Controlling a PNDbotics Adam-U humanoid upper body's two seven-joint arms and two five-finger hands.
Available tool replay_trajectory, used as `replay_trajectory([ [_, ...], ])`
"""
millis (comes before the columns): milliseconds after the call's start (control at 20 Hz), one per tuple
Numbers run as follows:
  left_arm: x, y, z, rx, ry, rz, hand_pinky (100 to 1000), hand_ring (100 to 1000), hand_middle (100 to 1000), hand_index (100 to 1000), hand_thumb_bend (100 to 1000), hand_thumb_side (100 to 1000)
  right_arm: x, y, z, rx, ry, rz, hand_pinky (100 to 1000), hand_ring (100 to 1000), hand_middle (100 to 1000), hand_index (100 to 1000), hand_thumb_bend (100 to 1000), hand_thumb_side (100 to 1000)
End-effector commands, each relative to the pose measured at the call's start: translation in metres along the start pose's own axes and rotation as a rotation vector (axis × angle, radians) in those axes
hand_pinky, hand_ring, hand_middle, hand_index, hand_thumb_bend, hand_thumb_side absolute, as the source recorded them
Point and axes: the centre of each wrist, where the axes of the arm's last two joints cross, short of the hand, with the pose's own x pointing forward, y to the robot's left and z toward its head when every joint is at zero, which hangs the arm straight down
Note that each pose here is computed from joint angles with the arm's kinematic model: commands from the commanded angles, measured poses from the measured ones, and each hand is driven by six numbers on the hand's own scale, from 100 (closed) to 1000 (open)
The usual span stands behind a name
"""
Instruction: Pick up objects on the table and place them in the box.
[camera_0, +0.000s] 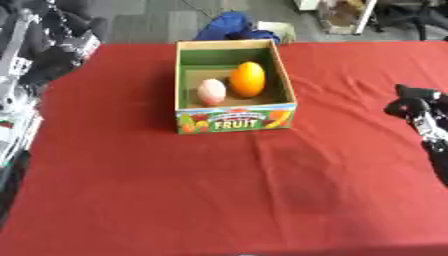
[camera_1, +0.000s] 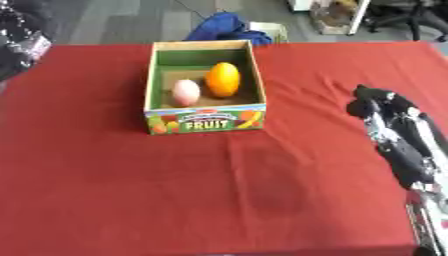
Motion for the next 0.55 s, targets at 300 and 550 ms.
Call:
replay_trajectory([
  [300,-0.015,-0.001,0.025,0.104,0.086,0.09,604,533,537,675,430,333,0.004,-0.007,0.001,-0.018,-0.01,0.028,820,1000,578,737,100,445],
  [550,-0.024,-0.001,0.034,0.125,0.121,0.096,603,530,533,671,430,346,0.004,-0.007,0.003,-0.028,-0.009,0.028,821,1000,577,737,100,445],
])
